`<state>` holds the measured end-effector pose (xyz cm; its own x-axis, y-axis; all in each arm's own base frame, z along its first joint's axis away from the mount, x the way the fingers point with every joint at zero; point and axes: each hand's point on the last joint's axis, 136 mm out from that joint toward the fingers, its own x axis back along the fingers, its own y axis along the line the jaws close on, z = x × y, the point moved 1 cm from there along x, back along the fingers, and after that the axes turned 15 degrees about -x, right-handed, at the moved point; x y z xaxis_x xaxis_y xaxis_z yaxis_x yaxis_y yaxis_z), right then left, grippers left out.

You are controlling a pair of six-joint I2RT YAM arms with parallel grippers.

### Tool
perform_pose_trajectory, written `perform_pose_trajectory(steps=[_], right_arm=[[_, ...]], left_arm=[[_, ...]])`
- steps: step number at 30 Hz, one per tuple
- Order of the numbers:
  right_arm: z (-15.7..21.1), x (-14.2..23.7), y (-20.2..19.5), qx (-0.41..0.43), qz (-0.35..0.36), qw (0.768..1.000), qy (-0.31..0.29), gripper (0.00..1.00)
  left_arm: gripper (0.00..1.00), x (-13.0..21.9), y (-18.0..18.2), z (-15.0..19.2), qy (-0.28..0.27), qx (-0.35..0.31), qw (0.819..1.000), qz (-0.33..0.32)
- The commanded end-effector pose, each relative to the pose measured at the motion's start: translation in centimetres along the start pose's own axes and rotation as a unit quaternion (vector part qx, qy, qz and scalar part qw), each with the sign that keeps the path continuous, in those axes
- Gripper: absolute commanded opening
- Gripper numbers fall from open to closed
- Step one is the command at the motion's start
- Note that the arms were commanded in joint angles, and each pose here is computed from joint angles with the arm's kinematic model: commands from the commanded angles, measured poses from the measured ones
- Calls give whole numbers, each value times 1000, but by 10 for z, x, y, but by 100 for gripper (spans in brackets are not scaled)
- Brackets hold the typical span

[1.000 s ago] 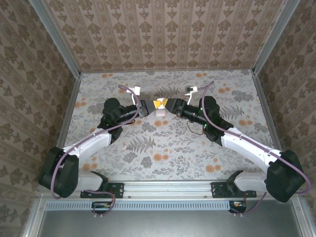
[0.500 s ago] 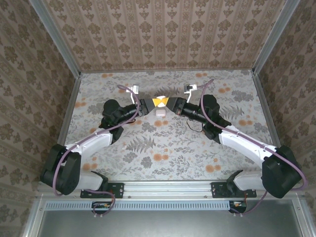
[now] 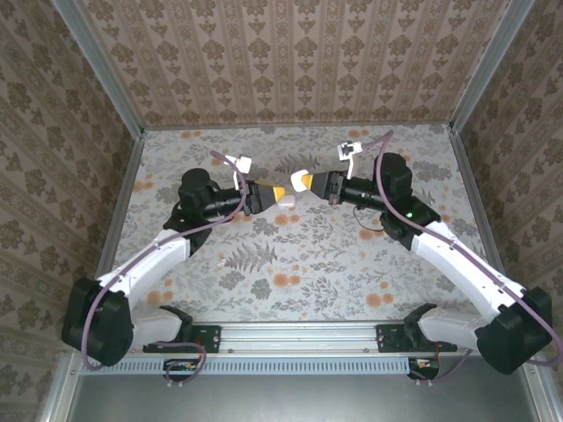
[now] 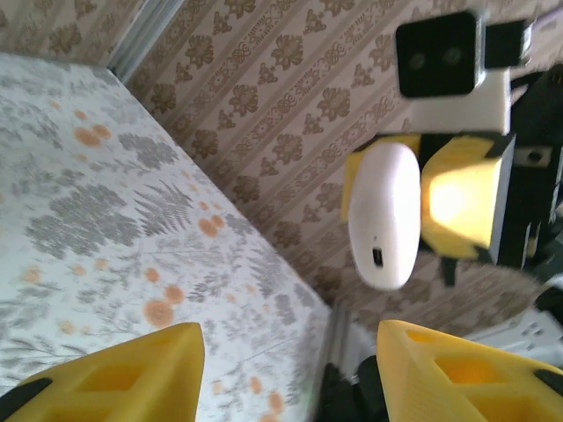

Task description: Insert the wireless bluetooth earbuds into the charging case

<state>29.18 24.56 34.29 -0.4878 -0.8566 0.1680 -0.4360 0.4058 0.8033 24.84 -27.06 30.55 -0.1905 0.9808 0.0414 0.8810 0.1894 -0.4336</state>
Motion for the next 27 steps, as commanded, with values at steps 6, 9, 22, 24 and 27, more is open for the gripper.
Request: perform_pose_trajectory(steps=[6, 9, 22, 24, 27], right_arm=[[47, 26, 8, 135, 15, 978, 158, 6], [58, 28, 14, 147, -5, 972, 184, 6], [70, 25, 30, 175, -27, 960, 216, 7], [71, 25, 31, 174, -30, 960, 219, 7], [73, 23, 33, 172, -36, 959, 222, 6]], left_arm=[[57, 22, -64, -2, 42, -203, 971, 117], [59, 21, -68, 0, 43, -216, 967, 131], [63, -15, -102, 18, 81, -191, 948, 243], [62, -18, -105, 20, 84, -190, 946, 251], [59, -21, -105, 23, 89, -183, 945, 257]])
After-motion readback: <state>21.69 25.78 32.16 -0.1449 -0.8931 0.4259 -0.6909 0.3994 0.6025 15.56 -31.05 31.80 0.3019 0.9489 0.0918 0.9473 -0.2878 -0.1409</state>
